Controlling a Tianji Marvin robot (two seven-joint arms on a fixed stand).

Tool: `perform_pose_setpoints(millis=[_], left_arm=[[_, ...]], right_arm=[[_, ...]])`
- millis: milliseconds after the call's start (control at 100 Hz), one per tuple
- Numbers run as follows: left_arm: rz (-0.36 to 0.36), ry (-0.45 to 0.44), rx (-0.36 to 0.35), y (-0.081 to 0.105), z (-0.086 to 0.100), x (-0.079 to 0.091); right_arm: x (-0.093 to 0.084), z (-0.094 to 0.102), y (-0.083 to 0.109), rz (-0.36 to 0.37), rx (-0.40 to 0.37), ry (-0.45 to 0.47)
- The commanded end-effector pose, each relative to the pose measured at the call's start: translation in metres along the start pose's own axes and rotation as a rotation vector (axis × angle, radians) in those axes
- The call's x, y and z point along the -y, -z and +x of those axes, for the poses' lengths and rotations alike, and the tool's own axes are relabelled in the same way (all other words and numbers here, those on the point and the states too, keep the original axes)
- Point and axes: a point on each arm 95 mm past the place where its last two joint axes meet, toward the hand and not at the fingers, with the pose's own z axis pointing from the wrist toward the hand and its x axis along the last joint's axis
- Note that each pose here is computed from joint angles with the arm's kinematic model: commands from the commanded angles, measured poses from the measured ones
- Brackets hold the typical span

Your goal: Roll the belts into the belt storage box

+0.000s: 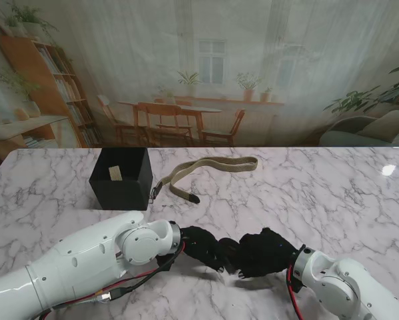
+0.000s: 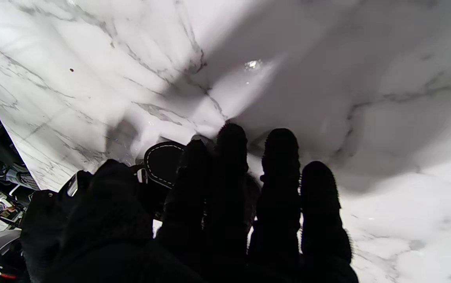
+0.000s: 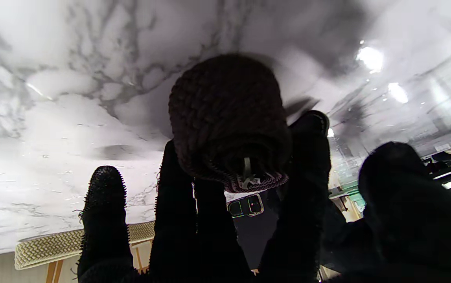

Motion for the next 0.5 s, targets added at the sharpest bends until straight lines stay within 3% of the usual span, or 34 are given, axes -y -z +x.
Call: perform_pose_setpoints(millis=[0, 490], left_arm=[[-0.085, 0.025, 0.021, -0.0031, -0.0052, -0.0281], [-0.100, 0.026, 0.029, -0.0030, -0.0055, -0.0281]], right_arm=[[0.0228, 0.0041, 0.0028, 0.042, 0.002, -0.021], [0.0214, -0.0017, 0.0076, -0.044, -0.013, -0.025]])
